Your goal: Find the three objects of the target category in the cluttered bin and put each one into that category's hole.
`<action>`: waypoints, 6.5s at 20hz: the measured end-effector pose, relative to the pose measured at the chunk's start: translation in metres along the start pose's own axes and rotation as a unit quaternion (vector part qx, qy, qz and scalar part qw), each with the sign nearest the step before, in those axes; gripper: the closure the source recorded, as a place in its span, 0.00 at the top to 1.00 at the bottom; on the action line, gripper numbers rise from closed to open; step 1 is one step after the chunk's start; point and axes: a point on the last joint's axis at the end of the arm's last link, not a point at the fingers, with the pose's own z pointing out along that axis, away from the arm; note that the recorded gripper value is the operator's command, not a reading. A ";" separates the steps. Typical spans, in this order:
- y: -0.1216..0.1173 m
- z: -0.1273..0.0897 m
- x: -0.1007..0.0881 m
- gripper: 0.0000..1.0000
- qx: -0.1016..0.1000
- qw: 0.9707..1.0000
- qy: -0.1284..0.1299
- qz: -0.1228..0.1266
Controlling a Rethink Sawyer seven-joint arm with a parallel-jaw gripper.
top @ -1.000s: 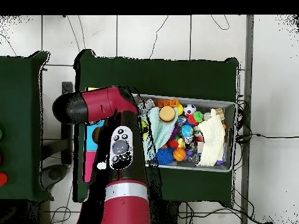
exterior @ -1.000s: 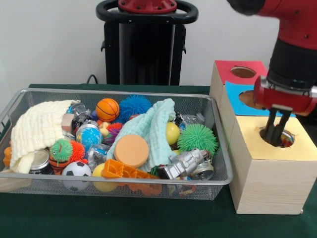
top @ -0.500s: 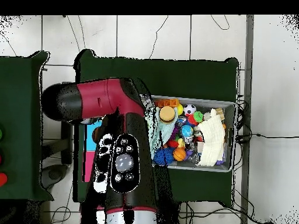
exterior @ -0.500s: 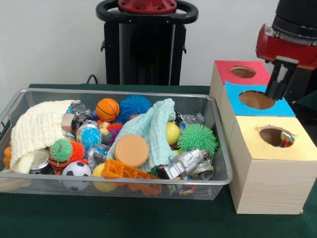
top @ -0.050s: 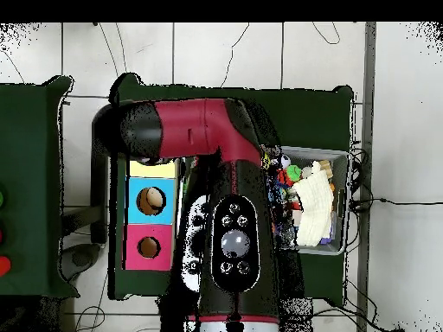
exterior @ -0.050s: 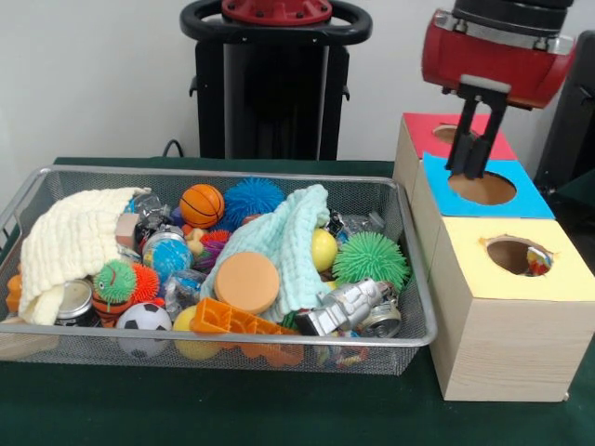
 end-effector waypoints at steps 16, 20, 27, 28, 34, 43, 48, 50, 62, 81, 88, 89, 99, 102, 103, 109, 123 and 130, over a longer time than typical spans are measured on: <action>0.007 0.034 -0.047 0.00 -0.015 0.999 -0.046 0.007; 0.008 0.042 -0.047 0.00 -0.014 0.999 -0.044 0.006; 0.005 0.038 -0.052 0.00 -0.023 0.999 -0.038 -0.003; 0.003 0.037 -0.055 0.00 -0.026 0.999 -0.036 -0.009; -0.019 0.039 -0.071 0.00 -0.030 0.997 -0.038 -0.058; -0.038 0.050 -0.076 0.00 -0.003 0.991 -0.048 -0.128; -0.029 0.054 -0.073 0.00 -0.006 0.989 -0.055 -0.135; -0.022 0.056 -0.070 0.00 -0.009 0.988 -0.061 -0.139; 0.035 0.085 -0.036 0.00 -0.033 0.976 -0.112 -0.184; -0.011 0.097 -0.044 0.00 -0.023 0.982 -0.097 -0.161; -0.043 0.114 -0.033 0.00 -0.018 0.987 -0.067 -0.148; -0.047 0.116 -0.031 0.00 -0.017 0.987 -0.063 -0.146; -0.063 0.133 -0.001 0.00 -0.012 0.989 -0.027 -0.147; -0.063 0.137 0.010 0.00 -0.010 0.987 -0.026 -0.156; -0.061 0.139 0.015 0.00 -0.009 0.986 -0.028 -0.162; -0.042 0.148 0.026 0.00 -0.015 0.977 -0.076 -0.199; -0.029 0.173 0.034 0.00 -0.038 0.970 -0.114 -0.210; -0.031 0.192 0.045 0.00 -0.037 0.972 -0.098 -0.211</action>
